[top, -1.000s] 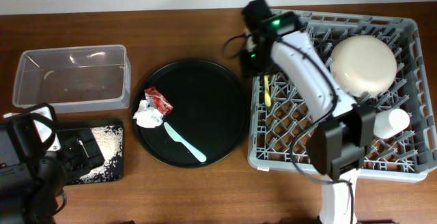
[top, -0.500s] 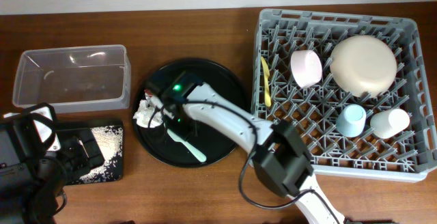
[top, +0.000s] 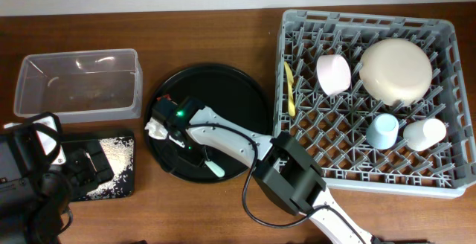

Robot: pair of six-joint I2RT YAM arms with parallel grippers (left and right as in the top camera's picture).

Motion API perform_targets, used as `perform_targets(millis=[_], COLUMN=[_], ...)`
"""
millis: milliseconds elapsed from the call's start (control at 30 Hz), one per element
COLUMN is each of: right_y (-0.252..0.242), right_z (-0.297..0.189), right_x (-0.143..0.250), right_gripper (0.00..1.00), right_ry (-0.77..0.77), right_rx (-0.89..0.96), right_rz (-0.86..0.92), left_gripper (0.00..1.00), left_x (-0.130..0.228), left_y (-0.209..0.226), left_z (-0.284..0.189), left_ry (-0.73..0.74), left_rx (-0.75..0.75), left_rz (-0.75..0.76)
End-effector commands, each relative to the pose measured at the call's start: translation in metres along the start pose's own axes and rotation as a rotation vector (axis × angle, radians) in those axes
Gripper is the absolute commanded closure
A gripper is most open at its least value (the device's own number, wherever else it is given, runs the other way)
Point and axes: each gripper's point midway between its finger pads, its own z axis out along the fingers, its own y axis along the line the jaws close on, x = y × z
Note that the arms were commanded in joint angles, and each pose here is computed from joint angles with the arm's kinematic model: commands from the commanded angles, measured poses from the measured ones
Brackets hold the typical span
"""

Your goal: Sort waste into correct bins and load items into the dishwasher rack

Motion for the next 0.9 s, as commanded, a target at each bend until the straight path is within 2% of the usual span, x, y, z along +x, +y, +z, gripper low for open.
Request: perform_targets(millis=[0, 100, 367, 500, 567, 667, 767, 867], right_y=[0.002, -0.006, -0.025, -0.048, -0.075, -0.105, -0.087, -0.061], right_z=[0.008, 0.001, -0.06, -0.102, -0.136, -0.174, -0.177, -0.135], right_x=[0.004, 0.004, -0.006, -0.003, 0.007, 0.02, 0.015, 0.012], right_gripper=[0.71, 0.8, 0.8, 0.81, 0.82, 0.82, 0.71, 0.62], right_ry=[0.023, 0.014, -0.106, -0.182, -0.248, -0.334, -0.355, -0.276], right_rx=[0.004, 0.044, 0.171, 0.247, 0.296, 0.267, 0.069, -0.016], right_rz=[-0.004, 0.029, 0.093, 0.186, 0.319, 0.445, 0.301, 0.209], left_gripper=[0.01, 0.0, 0.01, 0.01, 0.01, 0.01, 0.01, 0.01], left_x=[-0.001, -0.001, -0.001, -0.001, -0.001, -0.001, -0.001, -0.001], left_y=[0.002, 0.002, 0.002, 0.002, 0.002, 0.002, 0.002, 0.002], left_z=[-0.001, -0.001, -0.001, -0.001, -0.001, -0.001, -0.001, -0.001], left_ry=[-0.006, -0.006, -0.006, -0.007, -0.007, -0.007, -0.007, -0.007], left_rx=[-0.011, -0.011, -0.011, -0.011, -0.011, -0.011, -0.011, -0.011], left_rz=[0.011, 0.011, 0.011, 0.011, 0.011, 0.011, 0.011, 0.011])
